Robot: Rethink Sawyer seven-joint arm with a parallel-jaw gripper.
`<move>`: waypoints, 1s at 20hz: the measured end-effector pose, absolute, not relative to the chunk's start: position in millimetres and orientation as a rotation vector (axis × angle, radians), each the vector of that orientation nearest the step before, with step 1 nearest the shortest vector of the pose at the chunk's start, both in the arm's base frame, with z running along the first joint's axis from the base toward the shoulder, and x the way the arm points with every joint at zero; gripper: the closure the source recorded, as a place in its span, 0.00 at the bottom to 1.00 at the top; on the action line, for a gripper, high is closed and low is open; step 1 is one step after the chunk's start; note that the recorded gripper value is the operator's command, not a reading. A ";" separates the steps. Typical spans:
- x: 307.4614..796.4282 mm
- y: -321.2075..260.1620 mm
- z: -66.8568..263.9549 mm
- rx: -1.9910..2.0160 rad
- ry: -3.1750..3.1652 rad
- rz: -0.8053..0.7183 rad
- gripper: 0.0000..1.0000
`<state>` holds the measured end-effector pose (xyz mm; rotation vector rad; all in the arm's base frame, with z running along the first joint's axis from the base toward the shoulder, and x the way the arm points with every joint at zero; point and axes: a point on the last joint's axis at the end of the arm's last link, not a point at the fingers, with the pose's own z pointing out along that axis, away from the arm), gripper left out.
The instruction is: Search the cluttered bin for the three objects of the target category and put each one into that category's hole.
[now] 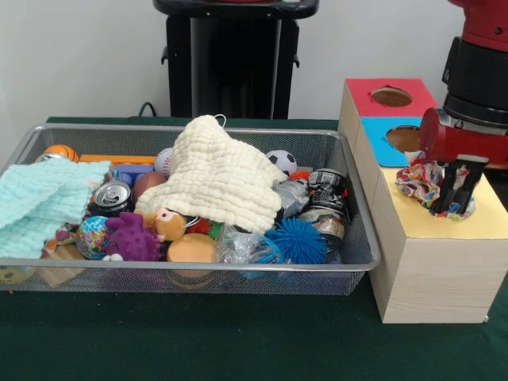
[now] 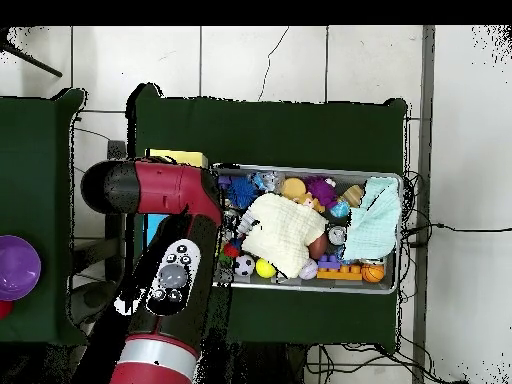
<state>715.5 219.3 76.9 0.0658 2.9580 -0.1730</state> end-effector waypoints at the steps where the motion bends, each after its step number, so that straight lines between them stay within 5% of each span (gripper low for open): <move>1: 716.0 219.0 76.9 0.064 2.961 -0.171 1.00; 20: 720.7 214.0 77.7 0.059 3.004 -0.119 1.00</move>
